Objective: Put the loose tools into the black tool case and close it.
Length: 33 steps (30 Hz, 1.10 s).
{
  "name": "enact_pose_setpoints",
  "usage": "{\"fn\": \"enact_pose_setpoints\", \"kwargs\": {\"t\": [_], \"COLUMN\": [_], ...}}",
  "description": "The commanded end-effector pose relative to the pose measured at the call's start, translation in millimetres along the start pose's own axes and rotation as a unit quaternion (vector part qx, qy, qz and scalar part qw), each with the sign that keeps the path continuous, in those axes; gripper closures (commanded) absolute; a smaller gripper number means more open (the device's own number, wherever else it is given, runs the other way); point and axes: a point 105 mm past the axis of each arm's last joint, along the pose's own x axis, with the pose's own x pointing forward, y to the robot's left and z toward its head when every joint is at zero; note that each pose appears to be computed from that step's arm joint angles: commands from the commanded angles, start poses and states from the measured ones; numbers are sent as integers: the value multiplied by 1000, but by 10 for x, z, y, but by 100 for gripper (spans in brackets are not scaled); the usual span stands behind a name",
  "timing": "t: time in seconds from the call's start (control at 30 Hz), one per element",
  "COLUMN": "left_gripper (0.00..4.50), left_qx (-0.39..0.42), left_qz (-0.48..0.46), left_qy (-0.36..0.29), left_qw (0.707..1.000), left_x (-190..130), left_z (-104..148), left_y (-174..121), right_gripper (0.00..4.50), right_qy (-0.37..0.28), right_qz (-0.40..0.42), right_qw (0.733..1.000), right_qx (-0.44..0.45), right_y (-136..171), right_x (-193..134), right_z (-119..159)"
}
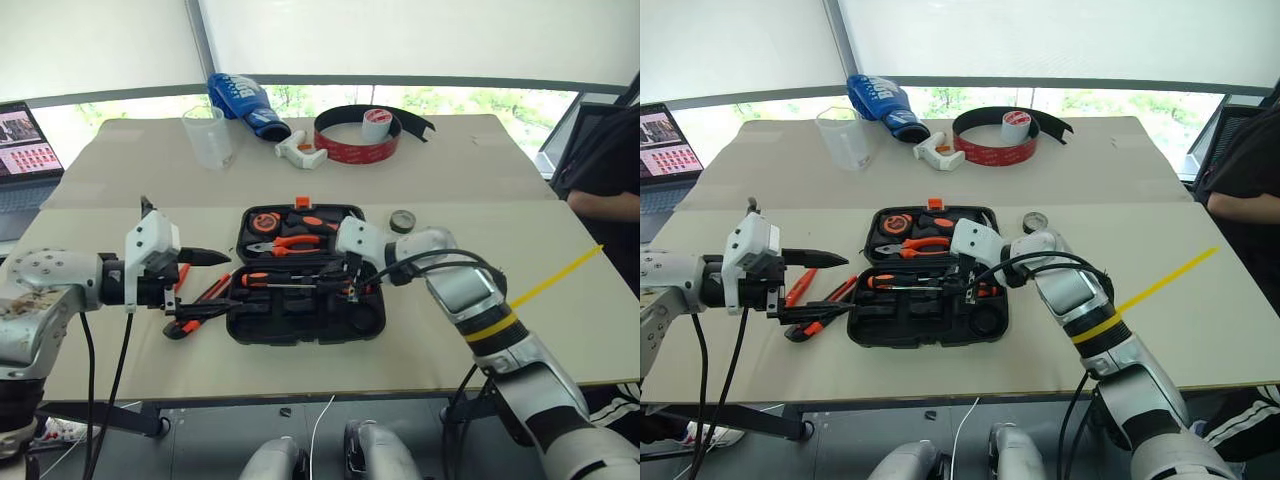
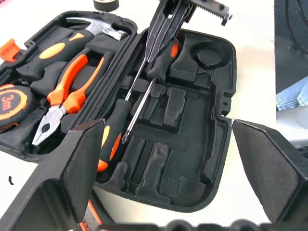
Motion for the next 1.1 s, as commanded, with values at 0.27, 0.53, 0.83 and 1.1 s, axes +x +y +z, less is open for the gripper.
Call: {"fn": "enact_pose_setpoints", "kwargs": {"t": [0.27,0.53,0.83,1.1], "left_gripper": [0,0,0,0], "left_qx": [23,25,-4,-93], "left_qz": [5,5,66,278], "left_qy": [-4,-7,6,18], "left_qw": [1000,1000,998,956], "left_x": [-8,23,-91,-759], "left_z": [77,85,-97,-494], "left_y": [43,72,130,79], "right_gripper": [445,445,445,333], "right_qy": [36,68,-154,-248], "right_qz": [29,29,-13,24], "right_qw": [999,996,988,967], "right_qx": [-20,-52,10,60], "right_y": [166,200,-94,47], "right_x": [111,215,-267,-1048], "right_z": [-224,-375,557,863]}}
